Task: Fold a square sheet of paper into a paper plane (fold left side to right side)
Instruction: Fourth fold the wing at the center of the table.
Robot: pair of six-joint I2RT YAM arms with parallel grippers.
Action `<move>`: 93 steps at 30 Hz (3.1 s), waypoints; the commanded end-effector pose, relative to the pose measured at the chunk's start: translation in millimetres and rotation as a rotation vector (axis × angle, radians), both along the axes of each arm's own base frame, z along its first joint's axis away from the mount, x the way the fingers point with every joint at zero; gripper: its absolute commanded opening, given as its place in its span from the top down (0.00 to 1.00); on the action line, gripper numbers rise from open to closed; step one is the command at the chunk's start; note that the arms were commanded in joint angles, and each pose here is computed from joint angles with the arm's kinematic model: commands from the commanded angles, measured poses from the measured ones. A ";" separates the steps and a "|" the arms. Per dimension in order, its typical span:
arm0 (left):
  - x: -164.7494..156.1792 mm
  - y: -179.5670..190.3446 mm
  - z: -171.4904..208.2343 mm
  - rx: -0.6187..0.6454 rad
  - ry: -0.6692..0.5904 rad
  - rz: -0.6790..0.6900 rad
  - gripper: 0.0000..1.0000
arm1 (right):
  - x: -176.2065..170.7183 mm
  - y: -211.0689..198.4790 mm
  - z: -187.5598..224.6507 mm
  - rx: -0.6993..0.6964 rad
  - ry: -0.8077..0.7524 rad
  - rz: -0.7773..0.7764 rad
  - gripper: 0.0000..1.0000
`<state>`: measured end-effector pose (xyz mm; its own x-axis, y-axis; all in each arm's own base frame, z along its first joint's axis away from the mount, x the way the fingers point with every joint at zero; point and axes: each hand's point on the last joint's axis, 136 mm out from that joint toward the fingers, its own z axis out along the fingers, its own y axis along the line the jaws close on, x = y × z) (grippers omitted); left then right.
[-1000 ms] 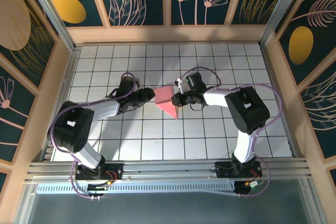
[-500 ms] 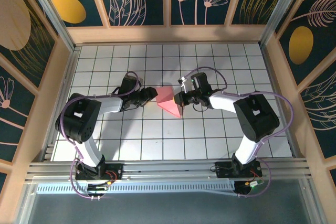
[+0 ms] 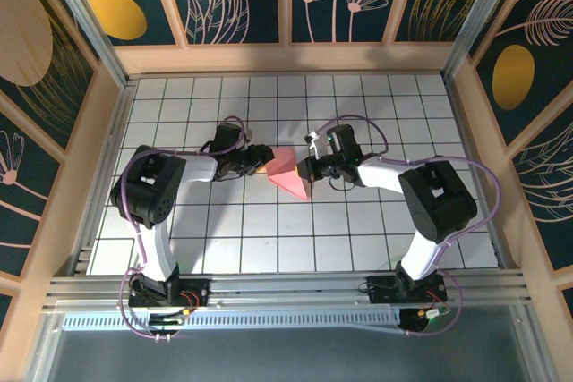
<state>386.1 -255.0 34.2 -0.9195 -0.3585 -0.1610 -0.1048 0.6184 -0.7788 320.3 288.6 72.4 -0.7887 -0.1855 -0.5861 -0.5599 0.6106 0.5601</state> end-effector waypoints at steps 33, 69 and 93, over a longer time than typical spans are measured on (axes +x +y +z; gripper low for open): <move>-3.7 -13.5 46.4 -0.051 -0.047 -0.041 0.95 | -52.5 1.2 -9.8 -0.650 -0.189 -0.211 0.47; -1.0 -15.0 51.2 -0.029 -0.060 -0.035 0.85 | -50.2 4.9 -40.3 -0.786 -0.251 -0.205 0.92; -38.6 111.8 57.8 0.089 -0.073 0.172 0.54 | -60.6 14.2 -57.6 -0.777 -0.169 -0.071 1.00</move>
<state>361.6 -147.4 103.1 -0.8113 -0.5173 -0.2726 -0.1486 0.6333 -0.7595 263.0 301.0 19.5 -0.7175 -0.5230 -0.4600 -0.5184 0.8421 -0.1488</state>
